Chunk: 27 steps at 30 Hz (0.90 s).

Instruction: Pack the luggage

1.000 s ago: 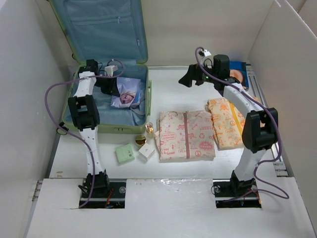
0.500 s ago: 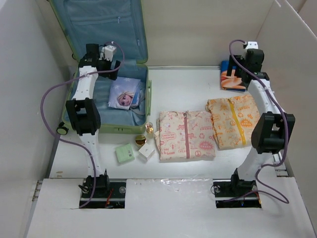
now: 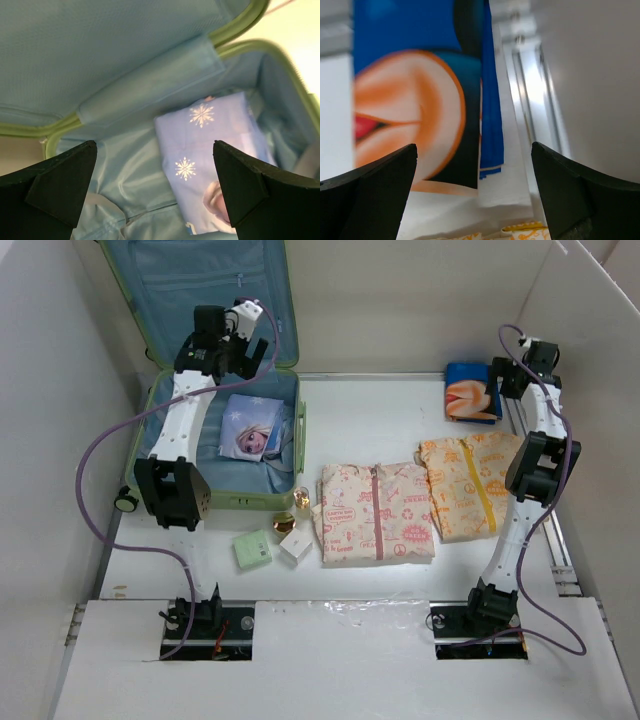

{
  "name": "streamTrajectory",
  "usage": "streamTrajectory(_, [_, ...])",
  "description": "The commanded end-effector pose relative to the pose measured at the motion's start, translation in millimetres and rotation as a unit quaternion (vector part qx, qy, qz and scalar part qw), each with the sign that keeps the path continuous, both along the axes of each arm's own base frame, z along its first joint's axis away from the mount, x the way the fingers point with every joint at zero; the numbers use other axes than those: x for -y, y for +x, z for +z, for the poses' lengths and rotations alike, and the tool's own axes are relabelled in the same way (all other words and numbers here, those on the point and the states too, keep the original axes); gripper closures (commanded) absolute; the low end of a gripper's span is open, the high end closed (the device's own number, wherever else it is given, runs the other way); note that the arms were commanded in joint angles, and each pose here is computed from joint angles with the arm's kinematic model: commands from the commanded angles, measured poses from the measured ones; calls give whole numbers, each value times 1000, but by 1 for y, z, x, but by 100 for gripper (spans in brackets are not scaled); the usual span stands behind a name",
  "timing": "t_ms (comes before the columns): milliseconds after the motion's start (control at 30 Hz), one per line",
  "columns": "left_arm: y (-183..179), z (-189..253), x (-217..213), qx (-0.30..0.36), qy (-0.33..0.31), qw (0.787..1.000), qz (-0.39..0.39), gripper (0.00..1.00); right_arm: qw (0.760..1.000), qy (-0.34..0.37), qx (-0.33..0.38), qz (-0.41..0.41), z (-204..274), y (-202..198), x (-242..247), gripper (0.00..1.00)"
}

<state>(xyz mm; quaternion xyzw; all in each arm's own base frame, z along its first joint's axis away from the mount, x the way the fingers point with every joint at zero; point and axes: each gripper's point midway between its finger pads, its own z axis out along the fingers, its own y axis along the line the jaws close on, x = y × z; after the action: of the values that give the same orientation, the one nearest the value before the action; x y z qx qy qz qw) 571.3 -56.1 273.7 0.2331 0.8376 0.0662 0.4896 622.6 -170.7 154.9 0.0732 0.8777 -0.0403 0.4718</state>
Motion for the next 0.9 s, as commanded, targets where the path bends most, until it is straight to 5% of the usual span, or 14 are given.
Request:
streamTrajectory(0, [-26, 95, 8, 101, -67, 991, -55, 0, 999, 39, -35, -10, -18, -12, -3, 0])
streamTrajectory(233, [-30, 85, 69, 90, -94, 983, -126, 0, 994, 82, -70, -8, -72, -11, -1, 0])
streamTrajectory(567, [-27, 67, 82, 57, -140, 980, -130, 0, 974, 211, -67, -52, -109, 5, -5, 5])
streamTrajectory(667, [-27, 67, 82, 55, -144, 980, -128, 0, 967, 241, -65, -46, -113, 7, -14, 17])
streamTrajectory(867, [-27, 67, 82, 55, -144, 980, -128, 0, 957, 283, -56, 6, -108, 8, -37, 95])
